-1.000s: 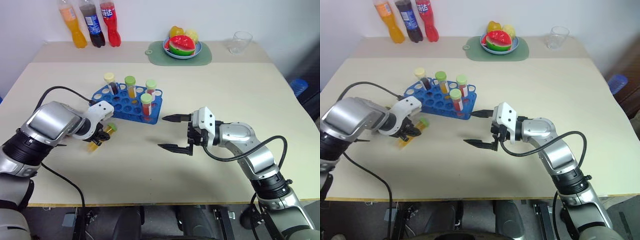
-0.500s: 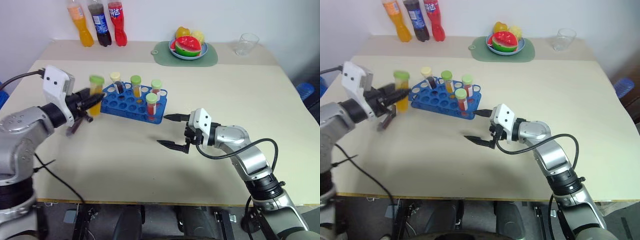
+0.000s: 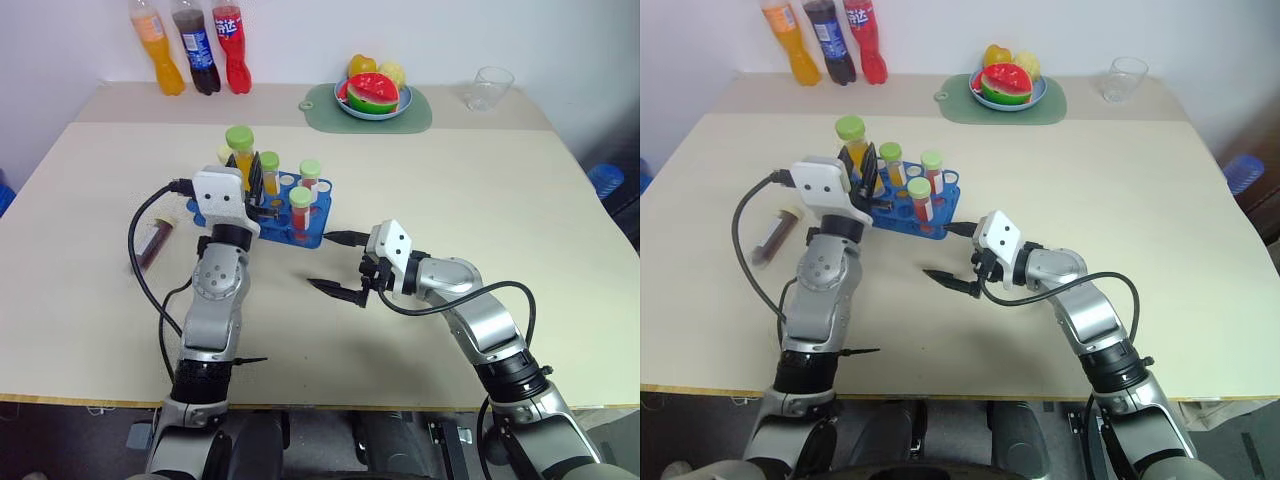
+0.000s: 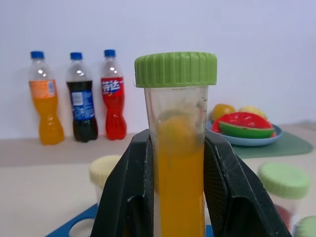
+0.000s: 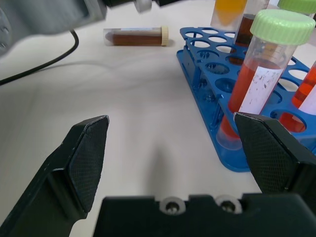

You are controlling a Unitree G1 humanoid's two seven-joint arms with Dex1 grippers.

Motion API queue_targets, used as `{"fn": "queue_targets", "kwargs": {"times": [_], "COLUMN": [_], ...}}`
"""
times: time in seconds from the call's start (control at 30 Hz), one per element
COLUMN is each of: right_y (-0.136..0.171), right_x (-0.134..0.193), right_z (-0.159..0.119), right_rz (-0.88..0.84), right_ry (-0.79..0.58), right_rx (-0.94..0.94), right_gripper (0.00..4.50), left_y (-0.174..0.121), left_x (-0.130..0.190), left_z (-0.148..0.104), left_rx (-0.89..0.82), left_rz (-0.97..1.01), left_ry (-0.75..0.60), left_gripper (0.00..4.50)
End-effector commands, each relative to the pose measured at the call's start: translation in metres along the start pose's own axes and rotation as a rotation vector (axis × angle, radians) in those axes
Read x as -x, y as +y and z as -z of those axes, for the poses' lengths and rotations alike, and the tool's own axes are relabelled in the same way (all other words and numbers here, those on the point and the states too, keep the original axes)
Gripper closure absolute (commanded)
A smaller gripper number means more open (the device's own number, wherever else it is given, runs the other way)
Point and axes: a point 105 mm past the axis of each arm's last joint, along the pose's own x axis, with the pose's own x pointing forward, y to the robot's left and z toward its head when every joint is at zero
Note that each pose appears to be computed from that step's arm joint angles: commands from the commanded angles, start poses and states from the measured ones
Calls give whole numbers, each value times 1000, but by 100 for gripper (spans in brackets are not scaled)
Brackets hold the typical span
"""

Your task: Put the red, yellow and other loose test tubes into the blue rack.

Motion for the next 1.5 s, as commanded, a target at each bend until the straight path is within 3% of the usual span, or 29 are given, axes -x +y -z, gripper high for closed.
{"fn": "queue_targets", "kwargs": {"times": [0.03,0.43,0.8,1.0,1.23,1.3,1.33,1.4,1.5], "right_y": [-4,-6,-4,-4,-4,-4,-4,-4,-5], "right_x": [2,2,0,0,4,4,4,3,1], "right_z": [-11,-13,-13,-16,-15,-15,-15,-15,-15], "right_rz": [28,43,30,31,41,40,38,34,16], "right_ry": [-46,-54,-58,-65,-64,-63,-63,-63,-65], "right_rx": [31,31,32,30,26,25,25,25,25], "right_gripper": [0,0,0,0,0,0,0,0,0], "left_y": [-4,-13,-11,-1,65,85,97,115,158], "left_x": [-1,-2,-2,0,-5,-8,-9,-8,7], "left_z": [-1,24,28,7,-71,-72,-66,-55,-20], "left_rx": [-17,45,8,80,96,62,36,0,-154], "left_rz": [25,64,54,40,-33,-40,-47,-55,-9], "left_ry": [-26,88,63,-11,-159,-78,0,148,585], "left_gripper": [374,374,374,75,75,75,20,3,3]}}
